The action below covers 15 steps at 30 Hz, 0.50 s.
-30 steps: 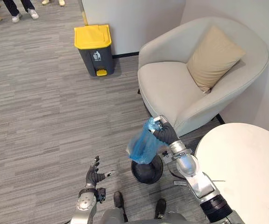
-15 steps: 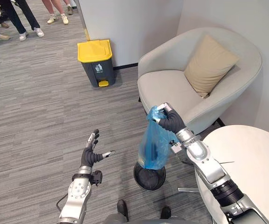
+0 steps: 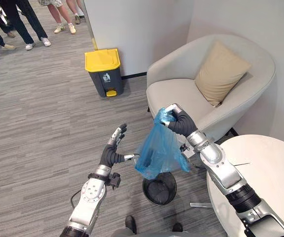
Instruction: Gather rubbish on tea table into small bin, then transfer packed bag to large trash can.
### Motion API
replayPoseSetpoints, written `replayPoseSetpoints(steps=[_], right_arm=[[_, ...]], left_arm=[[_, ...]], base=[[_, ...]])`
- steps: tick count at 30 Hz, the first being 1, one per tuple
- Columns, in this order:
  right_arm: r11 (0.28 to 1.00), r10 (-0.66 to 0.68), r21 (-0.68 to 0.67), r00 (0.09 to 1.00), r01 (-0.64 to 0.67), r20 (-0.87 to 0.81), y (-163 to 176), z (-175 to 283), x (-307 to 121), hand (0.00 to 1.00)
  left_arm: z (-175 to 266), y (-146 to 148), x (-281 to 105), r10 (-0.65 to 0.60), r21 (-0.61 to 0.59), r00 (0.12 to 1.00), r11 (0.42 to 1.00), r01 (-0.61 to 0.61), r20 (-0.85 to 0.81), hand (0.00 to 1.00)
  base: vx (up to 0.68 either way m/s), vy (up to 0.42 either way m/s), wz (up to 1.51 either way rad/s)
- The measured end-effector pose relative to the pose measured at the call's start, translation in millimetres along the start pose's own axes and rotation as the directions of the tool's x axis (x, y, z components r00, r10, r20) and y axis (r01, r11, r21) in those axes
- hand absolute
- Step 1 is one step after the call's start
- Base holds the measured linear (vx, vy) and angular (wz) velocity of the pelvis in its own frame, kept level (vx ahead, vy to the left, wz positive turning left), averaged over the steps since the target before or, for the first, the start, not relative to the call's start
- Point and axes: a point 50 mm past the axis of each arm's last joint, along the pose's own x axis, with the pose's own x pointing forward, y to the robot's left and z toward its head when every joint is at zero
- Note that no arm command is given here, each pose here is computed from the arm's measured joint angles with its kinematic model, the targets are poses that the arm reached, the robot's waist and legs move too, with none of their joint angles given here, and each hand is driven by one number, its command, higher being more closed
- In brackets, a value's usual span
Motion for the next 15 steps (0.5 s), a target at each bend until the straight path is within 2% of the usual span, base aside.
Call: replayPoseSetpoints(steps=[9,15], right_arm=[[0.997,0.067,0.027,0.993,-0.070,0.098,9.7,19.2,18.7,1.00],[0.989,0.126,0.048,0.976,-0.137,0.178,21.8,35.6,34.0,1.00]], left_arm=[[12.8,-12.7,15.5,-0.088,0.108,0.994,0.991,0.081,0.067,0.00],[19.2,-22.6,23.5,-0.131,0.115,0.986,0.986,0.120,0.099,0.00]], base=[[0.00,0.000,0.00],[0.00,0.000,-0.02]])
